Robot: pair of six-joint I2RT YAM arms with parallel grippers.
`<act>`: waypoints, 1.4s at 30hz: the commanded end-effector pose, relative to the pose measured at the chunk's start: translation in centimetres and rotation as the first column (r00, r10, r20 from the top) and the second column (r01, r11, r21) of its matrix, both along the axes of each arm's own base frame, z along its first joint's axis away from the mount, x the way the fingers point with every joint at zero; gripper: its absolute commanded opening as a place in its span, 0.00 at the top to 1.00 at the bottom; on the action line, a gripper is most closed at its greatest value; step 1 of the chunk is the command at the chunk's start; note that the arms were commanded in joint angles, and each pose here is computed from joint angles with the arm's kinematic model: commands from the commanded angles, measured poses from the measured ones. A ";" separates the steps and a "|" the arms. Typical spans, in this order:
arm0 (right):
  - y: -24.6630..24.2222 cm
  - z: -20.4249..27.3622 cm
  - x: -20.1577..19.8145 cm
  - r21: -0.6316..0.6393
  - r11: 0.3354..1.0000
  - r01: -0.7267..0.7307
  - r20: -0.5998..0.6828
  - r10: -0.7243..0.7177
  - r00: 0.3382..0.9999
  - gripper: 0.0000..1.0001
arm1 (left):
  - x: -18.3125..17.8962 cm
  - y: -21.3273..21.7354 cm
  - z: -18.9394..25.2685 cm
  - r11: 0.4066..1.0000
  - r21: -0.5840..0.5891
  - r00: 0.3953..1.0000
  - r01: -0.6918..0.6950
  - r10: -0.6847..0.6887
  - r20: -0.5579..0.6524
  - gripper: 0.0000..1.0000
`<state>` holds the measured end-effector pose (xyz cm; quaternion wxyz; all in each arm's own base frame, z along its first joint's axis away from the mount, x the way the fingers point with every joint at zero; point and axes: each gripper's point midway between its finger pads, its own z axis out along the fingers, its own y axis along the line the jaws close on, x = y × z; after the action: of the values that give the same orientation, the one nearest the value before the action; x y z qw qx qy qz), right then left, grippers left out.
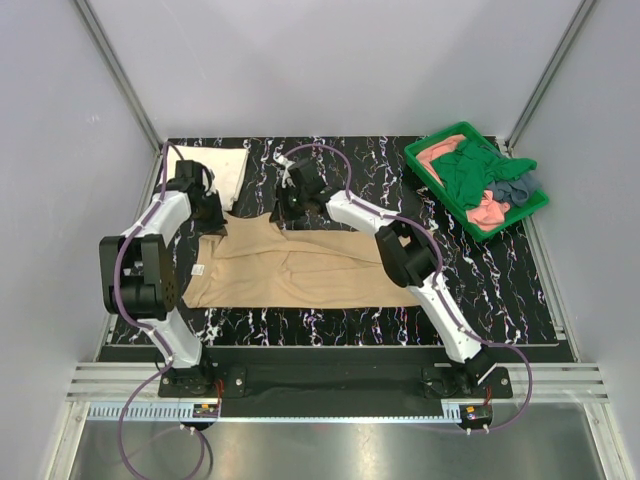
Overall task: Fold and stack the t-shirts
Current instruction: Fold the tshirt
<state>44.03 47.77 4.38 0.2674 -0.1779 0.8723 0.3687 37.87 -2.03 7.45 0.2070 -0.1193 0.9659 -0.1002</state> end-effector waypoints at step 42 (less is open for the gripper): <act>-0.5 7.3 -13.5 0.168 0.983 -0.075 0.031 0.071 0.997 1.00 | -11.5 2.3 -1.6 0.970 0.130 0.972 -0.207 0.218 -0.083 1.00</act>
<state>30.48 46.73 9.01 0.2558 -0.1990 0.8442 0.4270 26.12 -0.04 5.56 0.1621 -0.2047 0.9651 -0.0198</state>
